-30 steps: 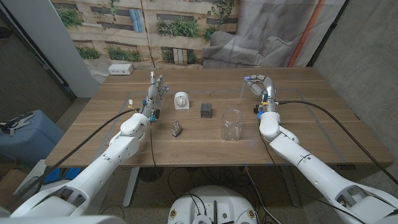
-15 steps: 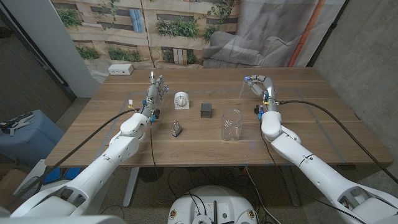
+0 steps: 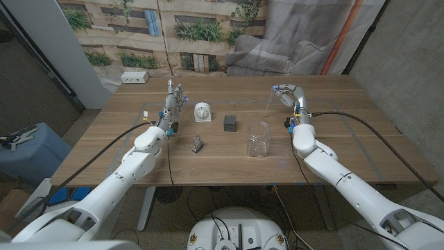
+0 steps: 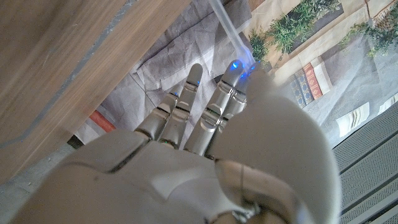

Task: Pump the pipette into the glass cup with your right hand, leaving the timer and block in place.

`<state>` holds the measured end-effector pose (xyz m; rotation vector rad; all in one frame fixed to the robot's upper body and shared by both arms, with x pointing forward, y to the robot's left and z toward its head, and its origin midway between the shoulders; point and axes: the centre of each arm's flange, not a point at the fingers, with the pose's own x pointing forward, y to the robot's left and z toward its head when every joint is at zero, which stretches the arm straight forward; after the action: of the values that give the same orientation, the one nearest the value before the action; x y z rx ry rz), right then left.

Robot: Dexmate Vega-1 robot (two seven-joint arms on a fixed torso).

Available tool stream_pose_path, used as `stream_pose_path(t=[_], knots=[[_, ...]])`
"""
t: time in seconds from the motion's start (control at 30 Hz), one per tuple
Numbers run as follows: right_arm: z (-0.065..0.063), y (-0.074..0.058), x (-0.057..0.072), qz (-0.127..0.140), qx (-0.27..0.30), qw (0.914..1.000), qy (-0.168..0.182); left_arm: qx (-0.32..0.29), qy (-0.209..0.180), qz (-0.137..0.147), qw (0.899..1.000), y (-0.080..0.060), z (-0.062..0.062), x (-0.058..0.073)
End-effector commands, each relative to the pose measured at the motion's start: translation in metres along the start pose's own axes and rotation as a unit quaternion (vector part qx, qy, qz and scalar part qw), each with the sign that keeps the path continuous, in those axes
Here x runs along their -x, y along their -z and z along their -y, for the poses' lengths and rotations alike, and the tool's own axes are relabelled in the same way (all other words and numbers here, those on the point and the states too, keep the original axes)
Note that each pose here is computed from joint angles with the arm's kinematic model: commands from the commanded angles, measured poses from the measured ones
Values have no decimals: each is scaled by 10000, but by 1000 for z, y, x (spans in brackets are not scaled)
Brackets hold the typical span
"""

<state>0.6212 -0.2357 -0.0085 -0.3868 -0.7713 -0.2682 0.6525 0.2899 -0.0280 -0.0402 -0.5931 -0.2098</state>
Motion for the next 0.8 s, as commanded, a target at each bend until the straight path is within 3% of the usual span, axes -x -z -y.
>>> stream_pose_path(t=[0.03, 0.8], knots=[[1, -2, -2, -22, -3, 10000, -72, 3, -17, 0, 10000, 0, 0, 0], [2, -3, -4, -36, -16, 9999, -99, 3, -18, 1, 10000, 0, 0, 0]])
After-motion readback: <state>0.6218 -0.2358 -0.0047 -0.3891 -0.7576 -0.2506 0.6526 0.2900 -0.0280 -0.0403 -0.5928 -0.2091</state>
